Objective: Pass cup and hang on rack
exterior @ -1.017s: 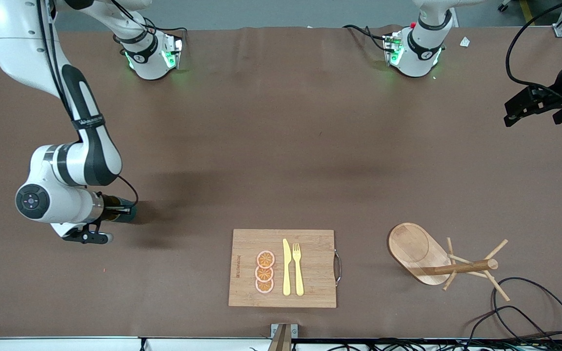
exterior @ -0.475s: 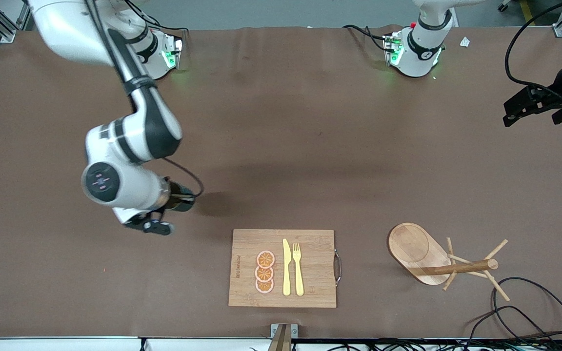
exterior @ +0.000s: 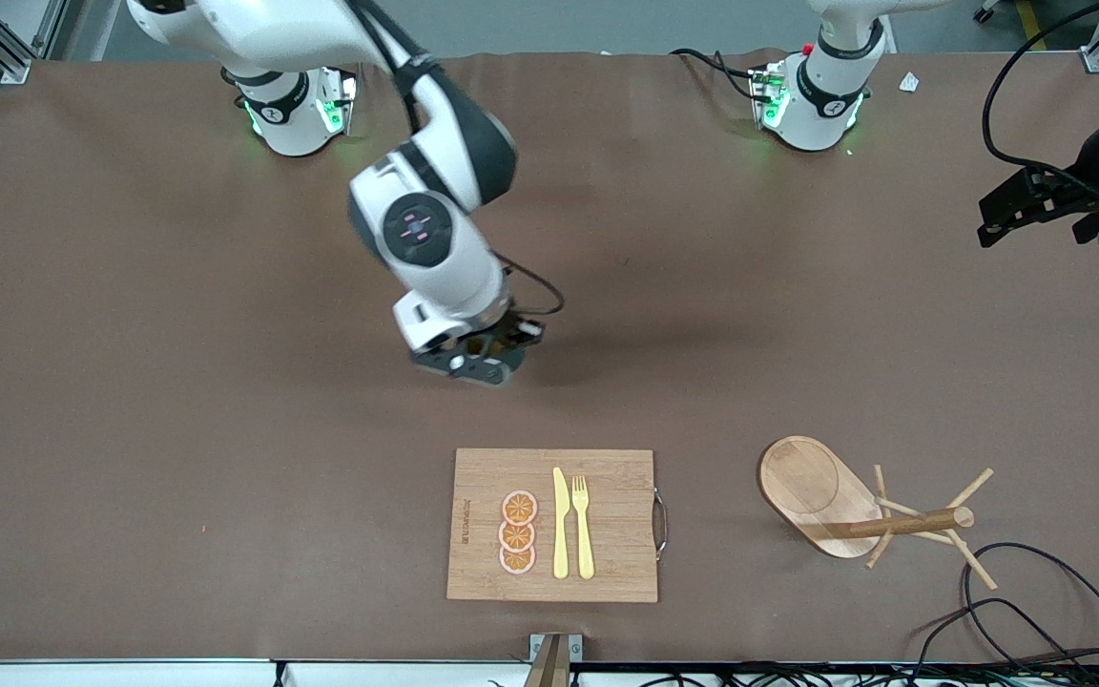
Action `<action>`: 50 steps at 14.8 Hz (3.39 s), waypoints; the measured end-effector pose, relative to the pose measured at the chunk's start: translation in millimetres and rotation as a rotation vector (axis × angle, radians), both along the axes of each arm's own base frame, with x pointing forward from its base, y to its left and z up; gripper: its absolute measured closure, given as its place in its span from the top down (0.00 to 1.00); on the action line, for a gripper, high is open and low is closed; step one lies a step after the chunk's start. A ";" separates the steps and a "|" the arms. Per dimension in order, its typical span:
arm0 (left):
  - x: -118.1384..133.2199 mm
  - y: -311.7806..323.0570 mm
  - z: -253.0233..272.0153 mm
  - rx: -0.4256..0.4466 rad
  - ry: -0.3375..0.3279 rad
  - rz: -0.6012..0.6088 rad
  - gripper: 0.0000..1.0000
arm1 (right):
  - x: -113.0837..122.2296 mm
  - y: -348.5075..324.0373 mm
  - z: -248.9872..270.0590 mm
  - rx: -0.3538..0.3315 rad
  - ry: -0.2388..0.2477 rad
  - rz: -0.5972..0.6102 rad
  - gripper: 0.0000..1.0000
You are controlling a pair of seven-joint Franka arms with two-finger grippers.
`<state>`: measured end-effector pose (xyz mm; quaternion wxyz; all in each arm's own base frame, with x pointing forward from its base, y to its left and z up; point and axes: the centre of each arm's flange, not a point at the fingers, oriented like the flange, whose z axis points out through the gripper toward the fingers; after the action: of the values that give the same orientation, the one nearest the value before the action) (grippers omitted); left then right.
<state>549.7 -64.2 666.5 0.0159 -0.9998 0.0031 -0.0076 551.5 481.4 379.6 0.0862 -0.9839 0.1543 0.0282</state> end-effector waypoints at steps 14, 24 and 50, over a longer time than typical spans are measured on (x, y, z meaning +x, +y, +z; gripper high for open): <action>-3.7 -94.5 -14.7 -0.026 -0.015 0.148 1.00 | -28.6 111.3 -101.9 -0.003 -0.035 -0.071 0.04; -5.5 -154.7 -38.5 -0.041 0.002 0.216 1.00 | -18.9 109.2 -97.8 0.003 -0.066 -0.107 0.70; -90.4 -476.5 -298.7 0.157 -0.331 0.529 1.00 | 84.8 -484.3 207.4 -0.146 -0.169 0.322 1.00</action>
<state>459.3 -540.7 367.8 0.0945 -0.9469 -0.2590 -0.1656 636.3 -2.9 587.0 0.0215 -0.9983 -0.0110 -0.0522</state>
